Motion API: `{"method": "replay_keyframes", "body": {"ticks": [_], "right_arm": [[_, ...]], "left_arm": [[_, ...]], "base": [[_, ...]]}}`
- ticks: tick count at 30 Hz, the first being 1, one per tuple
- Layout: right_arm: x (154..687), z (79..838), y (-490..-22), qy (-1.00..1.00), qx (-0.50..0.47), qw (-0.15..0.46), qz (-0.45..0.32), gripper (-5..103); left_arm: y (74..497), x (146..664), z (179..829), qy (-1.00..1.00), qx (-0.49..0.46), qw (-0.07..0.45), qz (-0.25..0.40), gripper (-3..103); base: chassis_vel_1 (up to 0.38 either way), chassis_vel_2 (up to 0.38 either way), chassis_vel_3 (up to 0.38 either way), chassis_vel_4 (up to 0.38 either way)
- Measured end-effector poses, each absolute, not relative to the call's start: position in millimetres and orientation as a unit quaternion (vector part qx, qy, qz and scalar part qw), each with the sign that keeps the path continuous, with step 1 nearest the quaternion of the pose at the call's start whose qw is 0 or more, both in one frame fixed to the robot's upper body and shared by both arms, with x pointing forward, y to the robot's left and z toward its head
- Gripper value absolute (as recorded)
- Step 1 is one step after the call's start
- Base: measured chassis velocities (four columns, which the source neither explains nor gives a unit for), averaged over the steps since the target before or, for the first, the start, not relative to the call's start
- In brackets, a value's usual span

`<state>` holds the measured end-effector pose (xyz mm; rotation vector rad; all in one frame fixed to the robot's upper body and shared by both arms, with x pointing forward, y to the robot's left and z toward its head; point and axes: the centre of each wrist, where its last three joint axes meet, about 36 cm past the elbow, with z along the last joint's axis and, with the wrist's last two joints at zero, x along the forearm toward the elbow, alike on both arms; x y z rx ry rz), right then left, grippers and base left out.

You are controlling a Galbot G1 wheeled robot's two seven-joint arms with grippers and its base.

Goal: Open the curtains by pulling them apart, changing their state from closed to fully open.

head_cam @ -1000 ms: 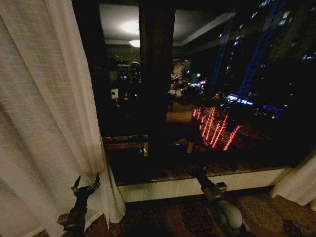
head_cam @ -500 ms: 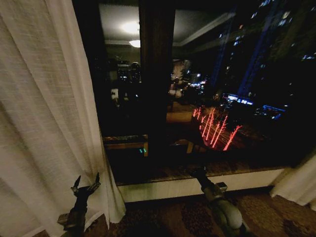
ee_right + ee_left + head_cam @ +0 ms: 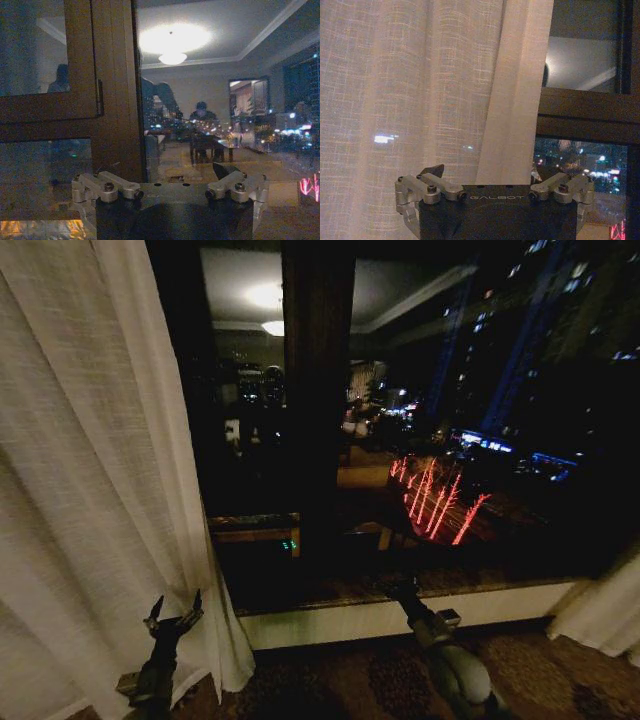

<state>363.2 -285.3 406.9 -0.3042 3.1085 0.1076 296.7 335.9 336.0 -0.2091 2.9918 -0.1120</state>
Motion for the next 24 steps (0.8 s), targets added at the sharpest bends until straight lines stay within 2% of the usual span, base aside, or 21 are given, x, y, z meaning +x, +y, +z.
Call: {"method": "replay_keyframes", "body": {"ticks": [24], "right_arm": [[363.2, 406.9, -285.3, 0.995, -0.097, 0.008, 0.034, 100]], "left_arm": [[335.9, 296.7, 336.0, 0.994, -0.069, 0.07, -0.037, 100]], "base": [[0.0, 0.0, 0.0, 0.0]]}}
